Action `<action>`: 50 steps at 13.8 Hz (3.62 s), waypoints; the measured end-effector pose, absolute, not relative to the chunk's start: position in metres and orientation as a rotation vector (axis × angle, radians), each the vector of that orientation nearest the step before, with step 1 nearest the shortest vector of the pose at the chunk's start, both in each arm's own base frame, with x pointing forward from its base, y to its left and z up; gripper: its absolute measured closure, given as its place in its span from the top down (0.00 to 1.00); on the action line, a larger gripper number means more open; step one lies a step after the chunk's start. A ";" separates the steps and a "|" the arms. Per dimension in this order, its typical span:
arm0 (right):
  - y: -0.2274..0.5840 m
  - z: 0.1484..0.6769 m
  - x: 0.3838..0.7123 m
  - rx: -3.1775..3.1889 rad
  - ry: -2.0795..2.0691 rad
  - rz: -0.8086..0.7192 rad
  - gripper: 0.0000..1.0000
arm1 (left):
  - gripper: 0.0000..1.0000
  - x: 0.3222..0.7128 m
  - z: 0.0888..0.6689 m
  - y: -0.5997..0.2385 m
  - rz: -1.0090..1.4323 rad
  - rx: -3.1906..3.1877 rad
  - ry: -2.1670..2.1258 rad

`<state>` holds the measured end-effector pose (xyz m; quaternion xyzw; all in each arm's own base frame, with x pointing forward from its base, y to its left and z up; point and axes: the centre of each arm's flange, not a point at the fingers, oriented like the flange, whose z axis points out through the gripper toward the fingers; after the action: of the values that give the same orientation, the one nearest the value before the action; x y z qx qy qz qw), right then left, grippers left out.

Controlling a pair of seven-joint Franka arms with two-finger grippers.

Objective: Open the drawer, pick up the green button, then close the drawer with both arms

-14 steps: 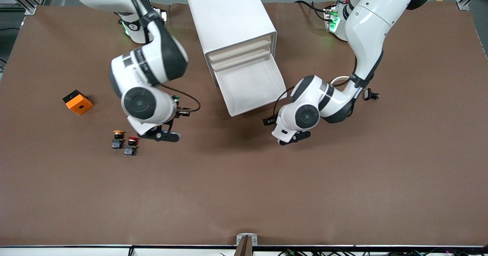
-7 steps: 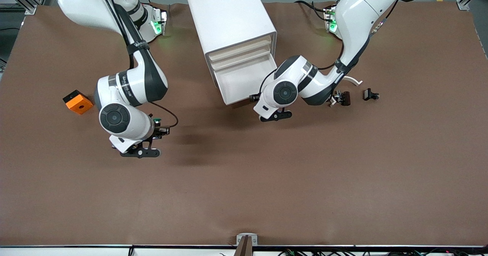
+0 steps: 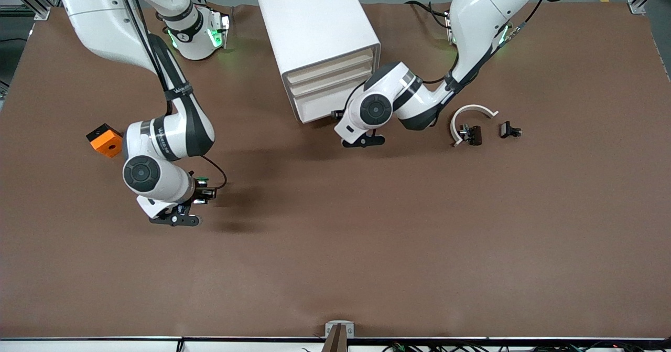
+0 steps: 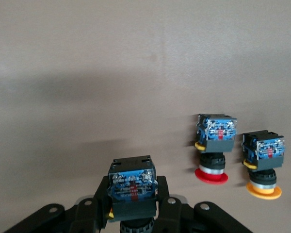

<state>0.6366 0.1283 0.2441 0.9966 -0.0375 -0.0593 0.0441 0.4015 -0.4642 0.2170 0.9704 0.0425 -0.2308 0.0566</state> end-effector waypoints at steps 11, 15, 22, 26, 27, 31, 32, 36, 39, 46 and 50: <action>0.118 0.199 0.642 3.059 -0.086 -0.144 0.41 | 1.00 0.370 0.217 -0.488 -0.703 2.904 0.221; 0.118 0.197 0.644 3.062 -0.087 -0.127 0.41 | 1.00 0.472 0.275 -0.441 -0.581 2.823 0.427; 0.120 0.195 0.640 3.053 -0.084 -0.179 0.90 | 1.00 0.622 0.366 -0.287 -0.328 2.798 0.647; 0.127 0.225 0.636 3.040 -0.072 -0.256 1.00 | 1.00 0.633 0.410 -0.234 -0.201 2.982 0.516; 0.129 0.236 0.634 3.038 -0.068 -0.267 1.00 | 1.00 0.630 0.432 -0.226 -0.166 3.020 0.475; 0.142 0.290 0.623 3.025 -0.037 -0.325 1.00 | 1.00 0.622 0.517 -0.173 -0.069 3.099 0.426; 0.149 0.310 0.617 3.023 -0.021 -0.334 1.00 | 1.00 0.622 0.533 -0.155 -0.034 3.111 0.403; 0.169 0.385 0.592 3.026 0.037 -0.322 1.00 | 1.00 0.605 0.594 -0.081 0.051 3.195 0.264; 0.163 0.412 0.569 3.037 0.039 -0.296 1.00 | 1.00 0.576 0.636 -0.031 0.048 3.152 0.230; 0.130 0.493 0.495 3.082 0.009 -0.183 1.00 | 1.00 0.528 0.649 -0.034 -0.013 3.166 0.154; 0.103 0.545 0.468 3.106 -0.048 -0.111 1.00 | 1.00 0.519 0.644 -0.029 -0.059 3.170 0.093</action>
<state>0.4677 0.1035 0.5450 0.9991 -0.0154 -0.0358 0.0165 0.5192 -0.0289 0.6436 0.9993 0.0293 -0.0185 -0.0150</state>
